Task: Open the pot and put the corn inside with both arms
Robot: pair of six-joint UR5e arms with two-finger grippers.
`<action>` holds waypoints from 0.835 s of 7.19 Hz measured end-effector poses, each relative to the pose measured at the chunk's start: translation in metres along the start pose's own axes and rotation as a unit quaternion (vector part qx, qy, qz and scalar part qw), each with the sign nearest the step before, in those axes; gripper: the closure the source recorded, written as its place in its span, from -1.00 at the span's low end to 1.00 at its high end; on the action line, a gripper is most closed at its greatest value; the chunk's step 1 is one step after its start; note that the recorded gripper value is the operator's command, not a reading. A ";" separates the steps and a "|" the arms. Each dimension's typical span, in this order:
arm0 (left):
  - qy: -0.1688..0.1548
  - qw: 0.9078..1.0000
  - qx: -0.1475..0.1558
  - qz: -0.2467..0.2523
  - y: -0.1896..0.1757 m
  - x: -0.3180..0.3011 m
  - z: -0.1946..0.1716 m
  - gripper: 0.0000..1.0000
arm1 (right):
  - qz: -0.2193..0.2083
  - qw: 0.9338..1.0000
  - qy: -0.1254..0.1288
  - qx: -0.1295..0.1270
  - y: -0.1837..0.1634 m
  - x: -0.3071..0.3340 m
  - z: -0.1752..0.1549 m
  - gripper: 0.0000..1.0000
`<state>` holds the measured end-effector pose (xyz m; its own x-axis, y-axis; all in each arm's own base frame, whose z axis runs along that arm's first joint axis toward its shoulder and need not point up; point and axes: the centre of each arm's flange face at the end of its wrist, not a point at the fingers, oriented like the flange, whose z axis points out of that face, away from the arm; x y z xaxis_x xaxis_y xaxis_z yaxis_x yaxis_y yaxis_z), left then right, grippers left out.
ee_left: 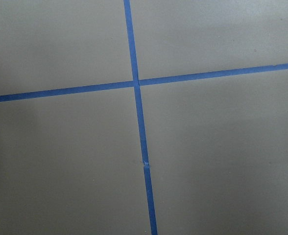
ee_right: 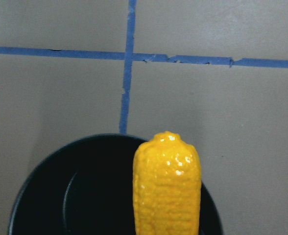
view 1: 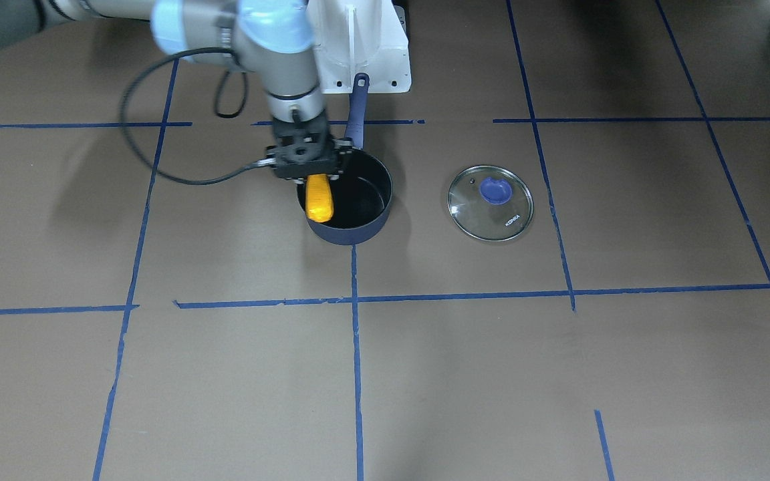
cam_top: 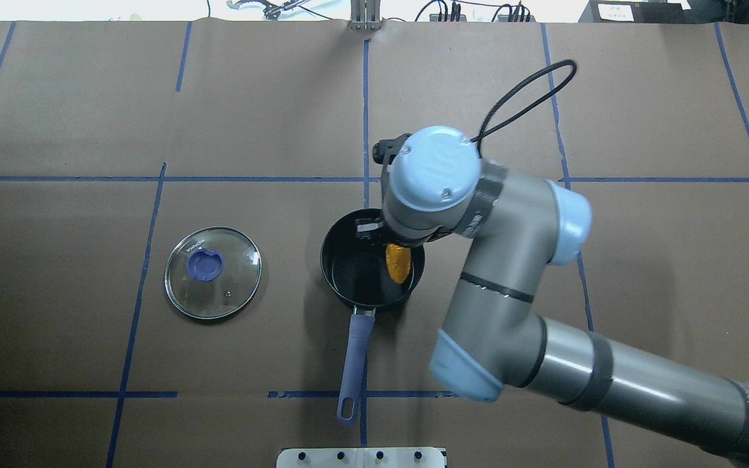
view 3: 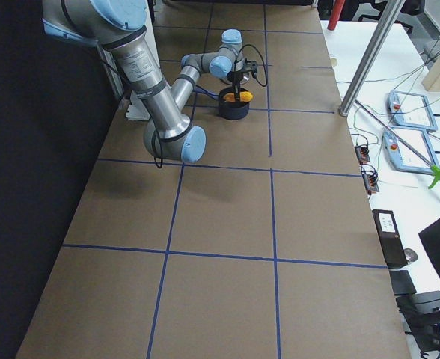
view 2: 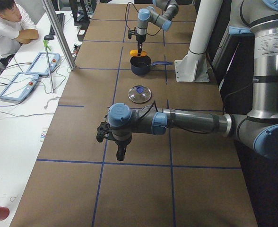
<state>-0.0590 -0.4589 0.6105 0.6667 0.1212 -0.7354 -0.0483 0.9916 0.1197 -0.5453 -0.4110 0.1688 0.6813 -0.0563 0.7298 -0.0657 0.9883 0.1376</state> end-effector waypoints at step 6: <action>0.000 1.000 0.004 0.005 -0.003 0.002 -0.002 -1.00 | 0.025 1.000 -0.006 -0.007 0.006 -0.018 0.001 -1.00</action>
<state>-0.0588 -0.4619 0.6069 0.6666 0.1317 -0.7337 -0.0494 0.9899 0.1328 -0.5585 -0.4045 0.1575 0.6690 -0.0076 0.7432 -0.0903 0.9917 0.0914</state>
